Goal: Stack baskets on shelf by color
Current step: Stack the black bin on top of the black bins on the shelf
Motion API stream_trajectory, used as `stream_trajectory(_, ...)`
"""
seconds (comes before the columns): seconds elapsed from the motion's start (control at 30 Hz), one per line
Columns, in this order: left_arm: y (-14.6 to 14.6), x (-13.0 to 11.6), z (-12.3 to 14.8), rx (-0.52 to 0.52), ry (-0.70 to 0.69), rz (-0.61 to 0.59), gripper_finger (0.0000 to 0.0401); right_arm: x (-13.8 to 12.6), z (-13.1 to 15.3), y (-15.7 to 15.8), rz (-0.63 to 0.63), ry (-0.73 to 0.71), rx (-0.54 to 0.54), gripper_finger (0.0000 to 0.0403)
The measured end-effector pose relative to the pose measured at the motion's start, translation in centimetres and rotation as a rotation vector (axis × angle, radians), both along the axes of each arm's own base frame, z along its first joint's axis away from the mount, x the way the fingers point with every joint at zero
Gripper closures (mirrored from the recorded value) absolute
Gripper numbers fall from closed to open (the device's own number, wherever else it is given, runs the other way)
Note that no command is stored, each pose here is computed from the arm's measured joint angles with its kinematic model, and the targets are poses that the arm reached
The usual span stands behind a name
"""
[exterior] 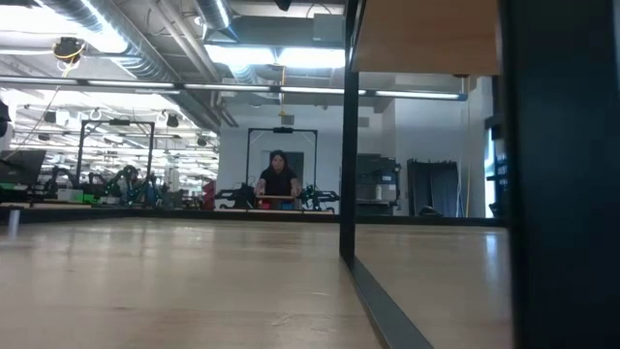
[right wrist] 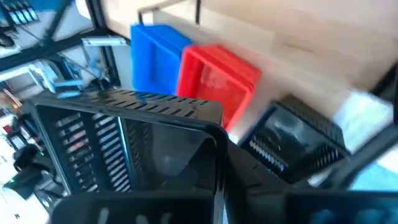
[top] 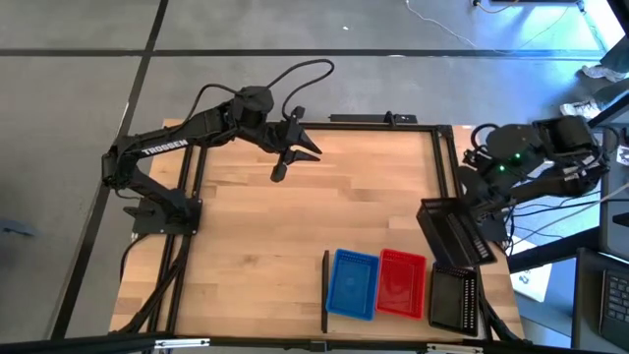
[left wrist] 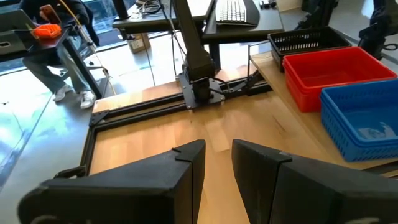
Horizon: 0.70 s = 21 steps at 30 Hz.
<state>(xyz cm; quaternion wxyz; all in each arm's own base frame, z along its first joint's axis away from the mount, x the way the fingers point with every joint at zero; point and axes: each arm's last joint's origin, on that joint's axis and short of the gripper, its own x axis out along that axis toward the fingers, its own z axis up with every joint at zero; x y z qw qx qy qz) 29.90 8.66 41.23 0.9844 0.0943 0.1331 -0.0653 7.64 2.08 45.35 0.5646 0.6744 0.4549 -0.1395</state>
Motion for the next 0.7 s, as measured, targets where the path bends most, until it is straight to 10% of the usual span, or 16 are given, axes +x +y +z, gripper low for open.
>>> stream_trajectory(0.7, 0.0, 0.0, 0.0, 0.045, -0.001, -0.011, 0.0329, 1.1, -5.6, 5.7, 0.116, 0.473, 0.067, 0.0399)
